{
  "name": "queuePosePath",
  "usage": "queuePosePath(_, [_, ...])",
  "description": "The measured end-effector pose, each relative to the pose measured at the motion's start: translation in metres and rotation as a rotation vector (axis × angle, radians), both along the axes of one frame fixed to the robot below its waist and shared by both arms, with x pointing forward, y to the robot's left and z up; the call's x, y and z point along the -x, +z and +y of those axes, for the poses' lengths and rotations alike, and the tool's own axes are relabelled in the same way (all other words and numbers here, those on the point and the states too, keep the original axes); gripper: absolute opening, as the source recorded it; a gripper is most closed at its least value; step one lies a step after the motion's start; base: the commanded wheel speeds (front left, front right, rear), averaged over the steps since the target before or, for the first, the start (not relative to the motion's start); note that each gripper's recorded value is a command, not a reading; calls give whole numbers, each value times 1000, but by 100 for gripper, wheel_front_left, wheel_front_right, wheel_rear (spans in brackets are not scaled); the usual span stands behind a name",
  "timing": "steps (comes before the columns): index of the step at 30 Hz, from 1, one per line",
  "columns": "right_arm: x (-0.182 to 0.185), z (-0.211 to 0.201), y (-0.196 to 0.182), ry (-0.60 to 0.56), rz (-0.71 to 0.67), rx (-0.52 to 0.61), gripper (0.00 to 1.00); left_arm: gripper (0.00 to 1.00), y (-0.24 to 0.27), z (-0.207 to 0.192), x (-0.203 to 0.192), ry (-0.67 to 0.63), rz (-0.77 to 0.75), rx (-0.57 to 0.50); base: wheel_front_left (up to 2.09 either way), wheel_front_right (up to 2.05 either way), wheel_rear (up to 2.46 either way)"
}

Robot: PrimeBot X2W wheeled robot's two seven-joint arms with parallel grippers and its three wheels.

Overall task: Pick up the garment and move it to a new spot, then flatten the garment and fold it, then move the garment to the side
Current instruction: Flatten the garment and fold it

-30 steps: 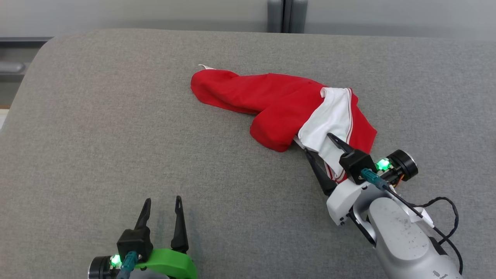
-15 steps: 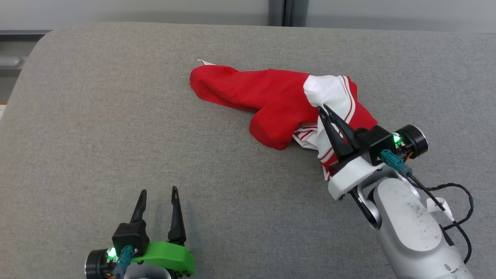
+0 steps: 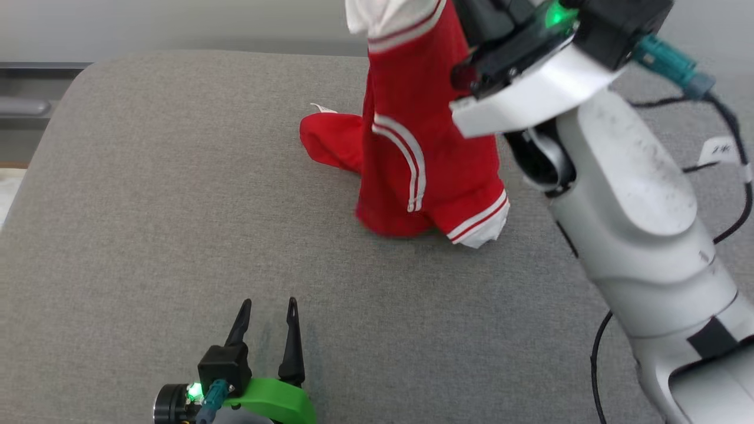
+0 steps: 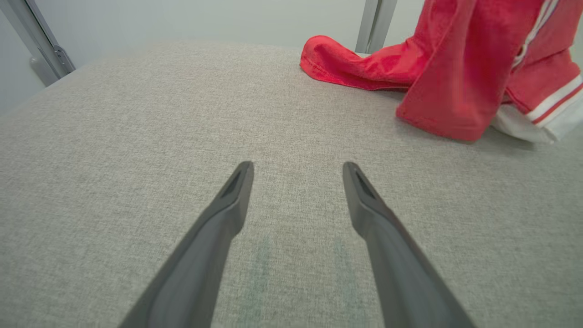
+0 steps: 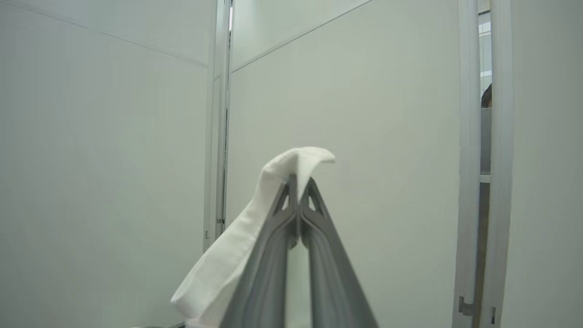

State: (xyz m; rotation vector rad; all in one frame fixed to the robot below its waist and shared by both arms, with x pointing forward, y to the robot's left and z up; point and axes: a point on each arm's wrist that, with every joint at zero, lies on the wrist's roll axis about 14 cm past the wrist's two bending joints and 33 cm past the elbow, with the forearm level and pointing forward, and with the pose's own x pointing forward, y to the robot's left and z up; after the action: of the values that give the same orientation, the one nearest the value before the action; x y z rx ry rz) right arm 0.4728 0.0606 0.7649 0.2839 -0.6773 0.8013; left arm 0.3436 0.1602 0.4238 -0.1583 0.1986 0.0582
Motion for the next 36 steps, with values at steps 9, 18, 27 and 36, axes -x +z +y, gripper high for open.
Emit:
queuePosePath(9, [-42,-55,61,-197,-44,-111,0,100,-3,13,12,55,15,6,0,0,0])
queuePosePath(18, [-97,-201,-147,-656,403,180,100,100,-2,-7,-12,-17,3,8,0,0,0])
queuePosePath(27, [-54,-300,-270,-876,695,309,100,100,-9,-30,-33,-105,13,-1,0,0,0])
queuePosePath(36, [-38,-191,-286,-593,650,382,100,100,-18,-38,-36,-131,36,2,0,0,0])
